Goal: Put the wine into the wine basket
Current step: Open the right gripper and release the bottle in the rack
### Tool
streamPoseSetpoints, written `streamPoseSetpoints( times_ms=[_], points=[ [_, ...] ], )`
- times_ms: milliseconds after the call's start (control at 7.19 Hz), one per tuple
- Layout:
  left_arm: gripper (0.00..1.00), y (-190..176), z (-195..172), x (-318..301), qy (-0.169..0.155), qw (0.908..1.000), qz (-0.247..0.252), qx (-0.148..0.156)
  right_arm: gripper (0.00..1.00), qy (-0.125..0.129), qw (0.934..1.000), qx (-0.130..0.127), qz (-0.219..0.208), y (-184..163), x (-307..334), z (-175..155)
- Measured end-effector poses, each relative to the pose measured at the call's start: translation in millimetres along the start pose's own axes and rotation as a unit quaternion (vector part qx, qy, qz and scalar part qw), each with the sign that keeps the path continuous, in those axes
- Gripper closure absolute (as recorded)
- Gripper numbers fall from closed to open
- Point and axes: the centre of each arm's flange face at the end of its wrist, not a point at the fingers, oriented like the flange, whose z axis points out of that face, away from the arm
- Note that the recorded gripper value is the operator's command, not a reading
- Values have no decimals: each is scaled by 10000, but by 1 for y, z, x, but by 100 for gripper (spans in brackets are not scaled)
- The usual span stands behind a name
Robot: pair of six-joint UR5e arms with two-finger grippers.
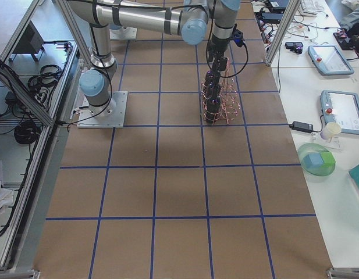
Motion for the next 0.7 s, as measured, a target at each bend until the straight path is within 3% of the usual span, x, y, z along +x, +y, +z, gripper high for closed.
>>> streamPoseSetpoints(
  times_ms=[418,696],
  points=[
    [0,3,-3,1,-7,10000,5,15,0,-48,10000,18,14,61,-34,-63],
    [0,3,-3,0,-21,10000,6,10,0,-43,10000,28,42,87,-66,-75]
  ],
)
